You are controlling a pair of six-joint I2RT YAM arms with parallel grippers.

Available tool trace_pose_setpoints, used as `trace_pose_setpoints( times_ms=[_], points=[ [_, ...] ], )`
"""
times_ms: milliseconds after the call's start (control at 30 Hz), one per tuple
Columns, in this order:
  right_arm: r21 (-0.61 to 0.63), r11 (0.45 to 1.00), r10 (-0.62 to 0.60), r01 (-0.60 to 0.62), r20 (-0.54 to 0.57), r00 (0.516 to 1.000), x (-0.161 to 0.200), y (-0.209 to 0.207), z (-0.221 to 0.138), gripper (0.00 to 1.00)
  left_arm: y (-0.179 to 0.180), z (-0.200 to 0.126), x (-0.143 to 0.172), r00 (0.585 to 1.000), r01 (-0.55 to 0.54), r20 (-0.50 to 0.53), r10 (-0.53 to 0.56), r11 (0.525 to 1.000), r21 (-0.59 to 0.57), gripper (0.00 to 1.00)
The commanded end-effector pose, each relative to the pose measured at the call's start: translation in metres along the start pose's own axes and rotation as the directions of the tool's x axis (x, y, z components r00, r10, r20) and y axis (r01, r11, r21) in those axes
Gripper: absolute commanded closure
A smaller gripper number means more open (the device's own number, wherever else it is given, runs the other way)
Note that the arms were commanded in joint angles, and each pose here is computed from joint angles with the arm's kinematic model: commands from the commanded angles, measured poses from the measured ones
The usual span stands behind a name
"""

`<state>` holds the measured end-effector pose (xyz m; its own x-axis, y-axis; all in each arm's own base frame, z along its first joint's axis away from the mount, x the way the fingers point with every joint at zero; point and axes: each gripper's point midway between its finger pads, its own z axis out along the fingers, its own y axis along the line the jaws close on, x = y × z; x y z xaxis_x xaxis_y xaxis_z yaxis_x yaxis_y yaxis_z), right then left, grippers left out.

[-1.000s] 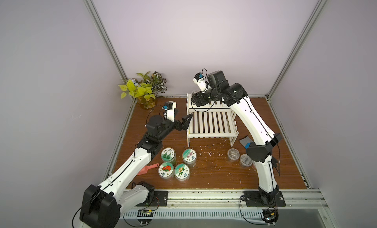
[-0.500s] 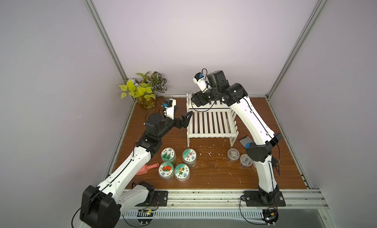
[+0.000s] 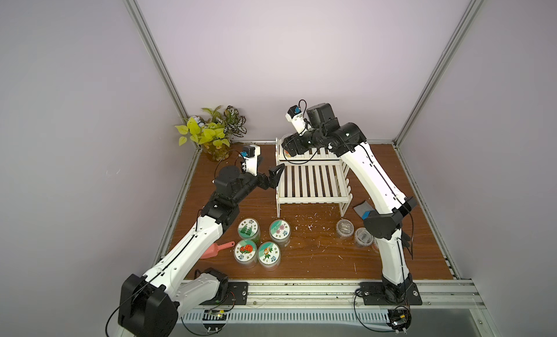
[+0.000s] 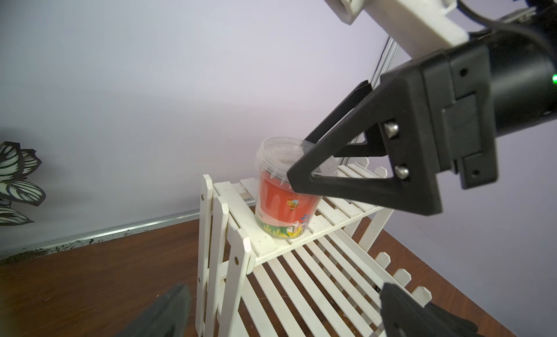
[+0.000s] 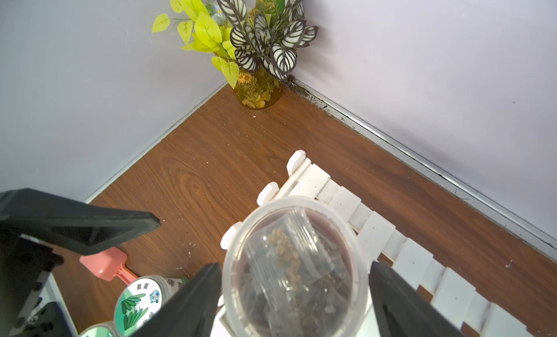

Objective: Place the seed container on the shelf
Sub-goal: Place the seed jar on the shelf.

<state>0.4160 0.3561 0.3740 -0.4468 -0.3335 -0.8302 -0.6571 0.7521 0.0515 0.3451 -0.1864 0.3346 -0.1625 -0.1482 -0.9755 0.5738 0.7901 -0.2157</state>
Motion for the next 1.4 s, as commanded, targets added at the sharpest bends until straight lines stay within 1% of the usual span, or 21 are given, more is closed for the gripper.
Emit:
trace_pose_setpoints(
  times_ms=[0,67,167,267,367,500,567,667,833,967,1033,1167,1367],
  points=[
    [0.015,0.998,-0.064,0.063,0.141,0.988,-0.037,0.0,-0.03,0.08,0.002,0.0,-0.014,0.999,-0.029,0.023,0.029,0.999,-0.015,0.0],
    [0.035,0.994,-0.105,0.101,0.164,0.981,-0.043,-0.003,-0.034,0.06,0.006,0.001,-0.01,0.999,-0.037,0.003,0.037,0.999,-0.033,0.0],
    [0.071,0.987,-0.15,0.141,0.156,0.976,-0.04,-0.008,-0.032,0.04,0.013,0.0,-0.006,0.999,-0.043,-0.025,0.042,0.998,-0.054,0.0],
    [0.098,0.989,-0.122,0.109,0.132,0.984,-0.031,-0.015,-0.026,0.04,0.019,-0.004,-0.006,1.0,-0.009,-0.029,0.008,0.999,-0.046,0.0],
    [0.086,0.996,-0.047,0.037,0.121,0.992,-0.024,-0.013,-0.018,0.05,0.026,-0.005,-0.008,0.999,0.039,-0.021,-0.04,0.998,-0.05,0.0],
    [0.109,0.993,0.026,-0.042,0.147,0.989,-0.025,-0.012,-0.015,0.04,0.028,-0.002,-0.01,0.997,0.074,-0.023,-0.075,0.996,-0.046,0.0],
    [0.142,0.988,0.048,-0.069,0.146,0.988,-0.022,-0.017,-0.013,0.06,0.027,-0.001,-0.011,0.996,0.083,-0.024,-0.084,0.996,-0.035,0.0],
    [0.144,0.987,0.057,-0.078,0.148,0.987,-0.02,-0.016,-0.015,0.11,0.026,-0.001,-0.011,0.996,0.09,-0.021,-0.091,0.995,-0.033,0.0],
    [0.119,0.991,0.048,-0.068,0.163,0.986,-0.022,-0.007,-0.023,0.14,0.026,-0.002,-0.01,0.995,0.097,-0.018,-0.098,0.995,-0.031,0.0],
    [0.127,0.99,0.039,-0.062,0.176,0.984,-0.025,-0.007,-0.031,0.12,0.025,-0.002,-0.011,0.994,0.105,-0.011,-0.105,0.994,-0.026,0.0],
    [0.129,0.99,0.032,-0.055,0.18,0.983,-0.027,-0.007,-0.032,0.13,0.024,-0.001,-0.011,0.994,0.111,-0.01,-0.111,0.994,-0.02,0.0],
    [0.13,0.99,0.025,-0.048,0.169,0.985,-0.025,-0.007,-0.025,0.15,0.023,-0.001,-0.011,0.993,0.119,-0.006,-0.119,0.993,-0.012,0.0],
    [0.129,0.991,0.027,-0.047,0.15,0.988,-0.024,-0.008,-0.015,0.13,0.023,-0.002,-0.011,0.993,0.118,-0.007,-0.119,0.993,-0.009,0.0]
  ],
)
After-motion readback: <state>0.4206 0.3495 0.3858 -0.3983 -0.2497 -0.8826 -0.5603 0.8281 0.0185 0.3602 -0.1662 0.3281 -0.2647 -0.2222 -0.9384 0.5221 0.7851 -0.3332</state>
